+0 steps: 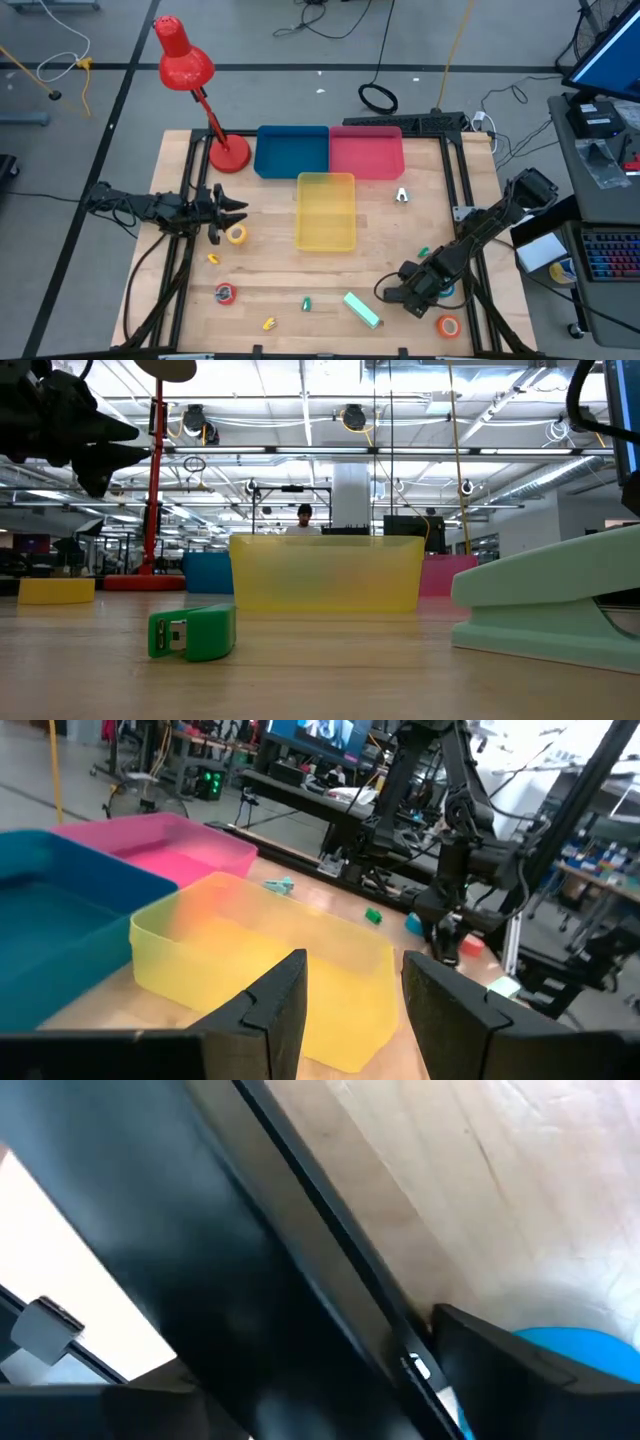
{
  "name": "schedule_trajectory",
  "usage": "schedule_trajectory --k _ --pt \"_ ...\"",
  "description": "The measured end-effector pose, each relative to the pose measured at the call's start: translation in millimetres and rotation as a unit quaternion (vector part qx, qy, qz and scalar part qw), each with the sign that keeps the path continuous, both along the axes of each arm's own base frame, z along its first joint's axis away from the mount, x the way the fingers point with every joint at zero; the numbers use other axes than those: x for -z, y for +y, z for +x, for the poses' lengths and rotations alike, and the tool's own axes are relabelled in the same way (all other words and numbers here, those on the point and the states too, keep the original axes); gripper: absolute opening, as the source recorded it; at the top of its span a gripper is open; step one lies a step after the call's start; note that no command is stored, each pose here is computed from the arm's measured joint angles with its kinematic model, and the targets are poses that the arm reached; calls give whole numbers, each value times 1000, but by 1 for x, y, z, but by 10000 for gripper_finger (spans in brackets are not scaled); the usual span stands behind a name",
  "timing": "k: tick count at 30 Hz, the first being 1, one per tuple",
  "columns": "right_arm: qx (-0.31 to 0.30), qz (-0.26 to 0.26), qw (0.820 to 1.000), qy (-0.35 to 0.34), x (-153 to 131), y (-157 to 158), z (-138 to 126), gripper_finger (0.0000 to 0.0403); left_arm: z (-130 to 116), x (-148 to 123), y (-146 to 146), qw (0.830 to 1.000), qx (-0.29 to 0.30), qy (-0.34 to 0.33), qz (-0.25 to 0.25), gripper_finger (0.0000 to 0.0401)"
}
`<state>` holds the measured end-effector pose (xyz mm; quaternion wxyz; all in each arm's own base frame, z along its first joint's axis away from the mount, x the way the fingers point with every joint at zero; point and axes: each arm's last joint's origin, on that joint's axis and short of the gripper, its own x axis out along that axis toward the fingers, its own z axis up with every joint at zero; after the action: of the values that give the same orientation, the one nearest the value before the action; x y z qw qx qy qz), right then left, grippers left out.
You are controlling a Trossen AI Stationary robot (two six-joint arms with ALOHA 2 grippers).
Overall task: Pick and place Stapler, Stapler remover, tape
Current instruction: Put the black stapler into the blue bin
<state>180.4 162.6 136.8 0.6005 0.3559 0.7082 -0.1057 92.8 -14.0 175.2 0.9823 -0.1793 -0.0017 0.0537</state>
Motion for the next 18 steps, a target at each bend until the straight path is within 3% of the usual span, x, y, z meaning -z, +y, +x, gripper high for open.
schedule_trajectory --k 10,18 --pt "9 22 999 -43 -12 -7 7 133 0 -1 0 994 -1 -19 -108 166" --pt "76 16 986 -146 -47 -25 9 116 -1 -15 0 985 7 -91 -146 166"
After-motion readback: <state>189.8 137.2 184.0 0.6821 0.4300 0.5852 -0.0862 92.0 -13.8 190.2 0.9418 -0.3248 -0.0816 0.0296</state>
